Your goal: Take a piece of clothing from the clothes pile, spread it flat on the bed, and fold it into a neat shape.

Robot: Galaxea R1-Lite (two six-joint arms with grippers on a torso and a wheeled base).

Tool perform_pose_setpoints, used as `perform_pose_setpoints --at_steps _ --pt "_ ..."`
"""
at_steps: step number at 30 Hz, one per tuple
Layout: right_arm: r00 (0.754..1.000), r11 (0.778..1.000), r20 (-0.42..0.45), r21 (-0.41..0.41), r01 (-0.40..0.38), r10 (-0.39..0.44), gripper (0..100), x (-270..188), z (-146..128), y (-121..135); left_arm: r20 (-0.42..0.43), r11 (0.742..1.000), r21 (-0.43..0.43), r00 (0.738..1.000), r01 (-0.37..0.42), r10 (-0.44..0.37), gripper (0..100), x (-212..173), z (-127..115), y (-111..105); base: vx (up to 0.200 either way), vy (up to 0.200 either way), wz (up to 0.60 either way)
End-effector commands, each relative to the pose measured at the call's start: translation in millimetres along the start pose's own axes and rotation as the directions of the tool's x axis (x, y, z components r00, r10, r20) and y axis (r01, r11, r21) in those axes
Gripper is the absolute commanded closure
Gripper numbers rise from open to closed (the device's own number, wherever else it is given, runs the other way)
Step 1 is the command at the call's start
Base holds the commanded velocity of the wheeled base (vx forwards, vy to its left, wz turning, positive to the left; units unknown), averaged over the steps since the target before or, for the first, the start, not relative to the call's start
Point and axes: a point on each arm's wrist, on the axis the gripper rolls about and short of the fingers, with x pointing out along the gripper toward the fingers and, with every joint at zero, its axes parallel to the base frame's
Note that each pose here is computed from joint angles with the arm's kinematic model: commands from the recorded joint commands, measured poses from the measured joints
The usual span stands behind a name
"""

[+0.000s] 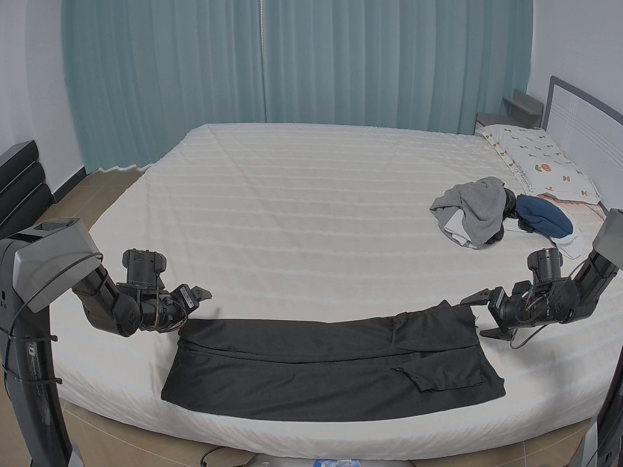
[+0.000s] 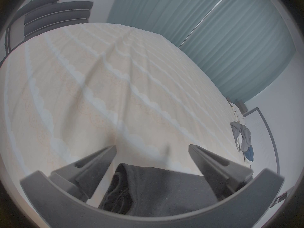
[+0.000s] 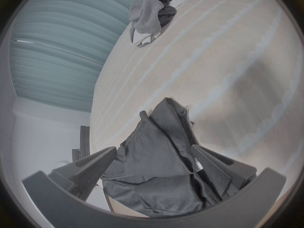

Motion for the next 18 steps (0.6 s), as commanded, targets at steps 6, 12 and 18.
perform_pose_setpoints --at_steps 6,12,18 --pt "1.0 1.0 0.007 0.001 -0.002 0.002 0 3 4 -1 -0.037 0.999 -0.007 0.999 -0.034 0.034 100 -2 -12 11 0.0 0.0 0.0" --pt "1.0 1.0 0.018 0.003 0.011 -0.011 0 10 8 -3 0.006 0.999 -0.023 0.999 -0.033 0.033 100 -7 -2 11 0.0 0.0 0.0" --pt "0.998 0.999 0.04 0.007 0.046 -0.046 0 20 12 -7 0.083 0.995 -0.1 0.997 0.012 -0.003 100 -9 8 12 0.0 0.0 0.0"
